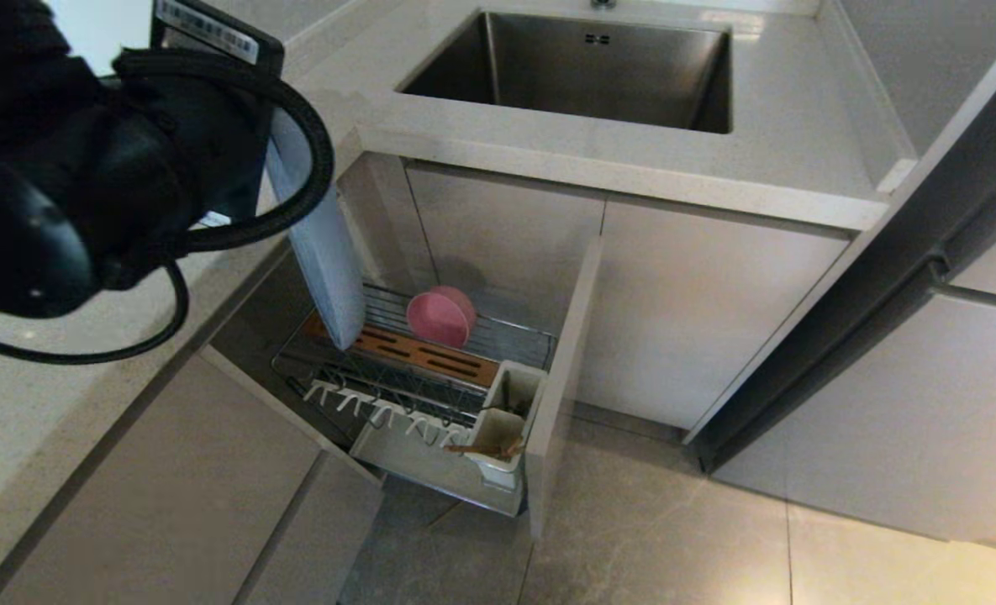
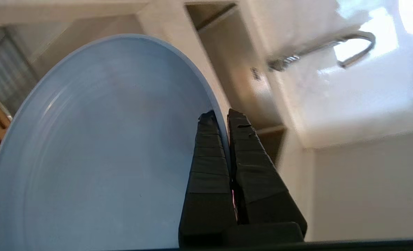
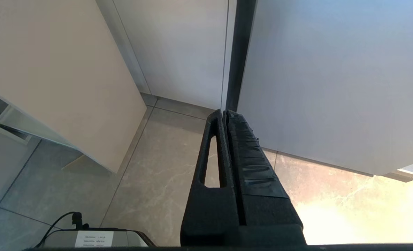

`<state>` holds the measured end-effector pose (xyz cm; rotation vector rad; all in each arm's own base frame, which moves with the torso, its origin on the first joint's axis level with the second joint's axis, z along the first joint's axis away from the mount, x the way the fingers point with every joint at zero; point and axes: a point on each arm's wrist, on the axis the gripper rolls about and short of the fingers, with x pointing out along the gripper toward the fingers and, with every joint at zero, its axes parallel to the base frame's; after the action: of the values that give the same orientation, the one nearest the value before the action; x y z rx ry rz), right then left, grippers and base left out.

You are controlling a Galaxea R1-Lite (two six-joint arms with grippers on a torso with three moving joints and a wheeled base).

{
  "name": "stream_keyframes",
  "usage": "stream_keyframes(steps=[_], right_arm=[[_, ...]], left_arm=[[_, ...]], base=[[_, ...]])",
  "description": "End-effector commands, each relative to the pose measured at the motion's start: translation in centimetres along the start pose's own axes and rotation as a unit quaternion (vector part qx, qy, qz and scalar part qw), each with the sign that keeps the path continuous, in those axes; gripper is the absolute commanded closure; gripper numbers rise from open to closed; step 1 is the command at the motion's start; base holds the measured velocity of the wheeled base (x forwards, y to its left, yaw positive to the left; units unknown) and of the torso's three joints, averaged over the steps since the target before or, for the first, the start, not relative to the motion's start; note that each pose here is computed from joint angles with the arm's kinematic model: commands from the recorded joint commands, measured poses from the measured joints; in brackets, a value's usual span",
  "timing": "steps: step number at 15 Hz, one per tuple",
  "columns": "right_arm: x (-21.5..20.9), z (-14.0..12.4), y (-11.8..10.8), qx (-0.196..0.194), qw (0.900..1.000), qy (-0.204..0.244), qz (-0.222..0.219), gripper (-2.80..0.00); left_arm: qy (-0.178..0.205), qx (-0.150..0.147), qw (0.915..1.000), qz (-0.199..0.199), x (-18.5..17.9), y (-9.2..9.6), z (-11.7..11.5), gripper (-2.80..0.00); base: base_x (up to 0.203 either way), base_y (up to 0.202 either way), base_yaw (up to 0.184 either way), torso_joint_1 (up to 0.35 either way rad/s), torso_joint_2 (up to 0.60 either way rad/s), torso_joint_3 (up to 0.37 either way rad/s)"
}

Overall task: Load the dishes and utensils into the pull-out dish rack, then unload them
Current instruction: Pick up the plate and place it in the cupboard

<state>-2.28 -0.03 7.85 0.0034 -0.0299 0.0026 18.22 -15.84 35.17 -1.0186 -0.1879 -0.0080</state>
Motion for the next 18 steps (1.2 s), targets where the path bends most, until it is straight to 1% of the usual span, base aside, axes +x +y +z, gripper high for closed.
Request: stream_keyframes(steps=[1, 3, 5, 8, 11, 14, 16, 17, 18], right_arm=[[0.1, -0.2, 0.0, 0.0, 1.0, 0.004, 0.0, 0.0], [0.1, -0.2, 0.0, 0.0, 1.0, 0.004, 0.0, 0.0], [0.1, -0.2, 0.0, 0.0, 1.0, 0.003, 0.0, 0.0], [0.1, -0.2, 0.0, 0.0, 1.0, 0.003, 0.0, 0.0], [0.1, -0.2, 0.0, 0.0, 1.0, 0.003, 0.0, 0.0], [0.1, -0.2, 0.0, 0.0, 1.0, 0.003, 0.0, 0.0], [0.1, -0.2, 0.0, 0.0, 1.0, 0.004, 0.0, 0.0], [0.1, -0.2, 0.0, 0.0, 1.0, 0.004, 0.0, 0.0], [0.1, -0.2, 0.0, 0.0, 1.0, 0.004, 0.0, 0.0]], left_arm=[[0.004, 0.016, 0.9997, 0.019, 1.5, 0.8, -3.1, 0.0], [-0.016, 0.004, 0.9996, 0.023, 2.4, 1.1, -4.8, 0.0], [-0.017, 0.013, 0.9992, 0.034, 3.1, 2.1, -6.7, 0.0], [-0.026, 0.005, 0.9989, 0.038, 3.7, 3.2, -8.6, 0.0], [-0.033, 0.008, 0.9984, 0.046, 4.5, 4.1, -10.2, 0.0], [-0.074, 0.019, 0.9936, 0.083, 6.1, 6.0, -11.5, 0.0], [-0.083, 0.026, 0.9915, 0.097, 6.5, 6.8, -11.9, 0.0], [-0.089, 0.024, 0.9902, 0.105, 6.8, 7.3, -12.1, 0.0], [-0.092, 0.017, 0.9898, 0.107, 7.0, 7.7, -12.3, 0.0]], base=[[0.0, 0.0, 0.0, 0.0, 0.0, 0.0], [0.0, 0.0, 0.0, 0.0, 0.0, 0.0], [0.0, 0.0, 0.0, 0.0, 0.0, 0.0], [0.0, 0.0, 0.0, 0.0, 0.0, 0.0], [0.0, 0.0, 0.0, 0.0, 0.0, 0.0], [0.0, 0.0, 0.0, 0.0, 0.0, 0.0], [0.0, 0.0, 0.0, 0.0, 0.0, 0.0], [0.0, 0.0, 0.0, 0.0, 0.0, 0.0], [0.0, 0.0, 0.0, 0.0, 0.0, 0.0]])
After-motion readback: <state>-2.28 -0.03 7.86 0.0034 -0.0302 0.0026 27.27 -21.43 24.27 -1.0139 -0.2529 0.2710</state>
